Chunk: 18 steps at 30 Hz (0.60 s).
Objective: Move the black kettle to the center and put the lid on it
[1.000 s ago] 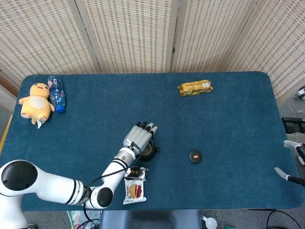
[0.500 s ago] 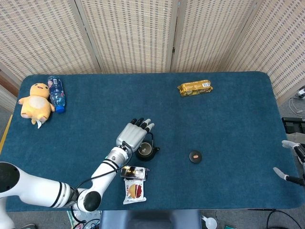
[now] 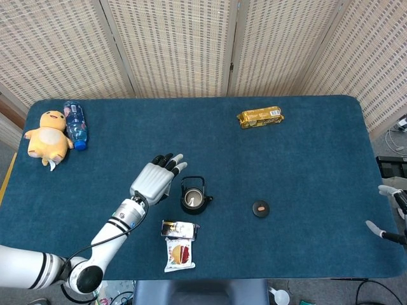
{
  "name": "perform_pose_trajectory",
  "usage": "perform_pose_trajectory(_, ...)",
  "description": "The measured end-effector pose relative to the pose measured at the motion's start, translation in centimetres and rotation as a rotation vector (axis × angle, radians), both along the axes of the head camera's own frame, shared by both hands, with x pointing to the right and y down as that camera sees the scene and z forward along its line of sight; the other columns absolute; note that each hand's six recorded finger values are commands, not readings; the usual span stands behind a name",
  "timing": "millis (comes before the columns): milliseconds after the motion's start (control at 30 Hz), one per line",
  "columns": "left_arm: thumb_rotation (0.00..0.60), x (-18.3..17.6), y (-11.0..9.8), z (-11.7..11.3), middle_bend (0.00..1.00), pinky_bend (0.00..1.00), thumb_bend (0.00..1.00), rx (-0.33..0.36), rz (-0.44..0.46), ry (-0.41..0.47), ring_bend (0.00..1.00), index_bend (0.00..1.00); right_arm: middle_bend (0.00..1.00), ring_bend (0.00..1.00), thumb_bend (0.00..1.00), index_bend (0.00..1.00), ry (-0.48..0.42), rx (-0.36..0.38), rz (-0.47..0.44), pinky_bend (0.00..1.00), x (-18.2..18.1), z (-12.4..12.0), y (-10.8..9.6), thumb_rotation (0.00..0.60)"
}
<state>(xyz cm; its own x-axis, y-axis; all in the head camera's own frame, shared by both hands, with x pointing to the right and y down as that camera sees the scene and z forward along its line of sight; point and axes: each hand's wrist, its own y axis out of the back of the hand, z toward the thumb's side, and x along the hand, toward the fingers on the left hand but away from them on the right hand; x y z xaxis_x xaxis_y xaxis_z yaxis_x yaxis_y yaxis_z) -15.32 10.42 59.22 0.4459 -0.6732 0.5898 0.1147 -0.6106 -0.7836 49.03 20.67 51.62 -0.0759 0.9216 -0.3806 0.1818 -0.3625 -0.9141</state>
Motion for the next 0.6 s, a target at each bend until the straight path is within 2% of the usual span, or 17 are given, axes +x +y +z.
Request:
perform_pose_trajectory(367, 0.6, -4.5, 2.2, -1.4, 0.01, 0.1, 0.89, 0.053, 0.027, -0.003, 0.0, 0.15, 0.32, 0.24, 0.01, 0.26, 0.026, -0.003, 0.012, 0.27, 0.0, 0.4, -0.3, 0.6)
perform_pose_trajectory(500, 0.6, -6.2, 3.3, -1.9, 0.01, 0.1, 0.89, 0.082, 0.043, -0.012, 0.0, 0.16, 0.32, 0.24, 0.01, 0.26, 0.034, -0.004, 0.014, 0.27, 0.0, 0.5, -0.3, 0.6)
perform_pose_trajectory(600, 0.6, -7.8, 4.6, -2.0, 0.01, 0.1, 0.87, 0.076, 0.046, -0.024, 0.0, 0.16, 0.32, 0.24, 0.01, 0.26, 0.04, -0.006, 0.015, 0.27, -0.1, 0.7, -0.3, 0.6)
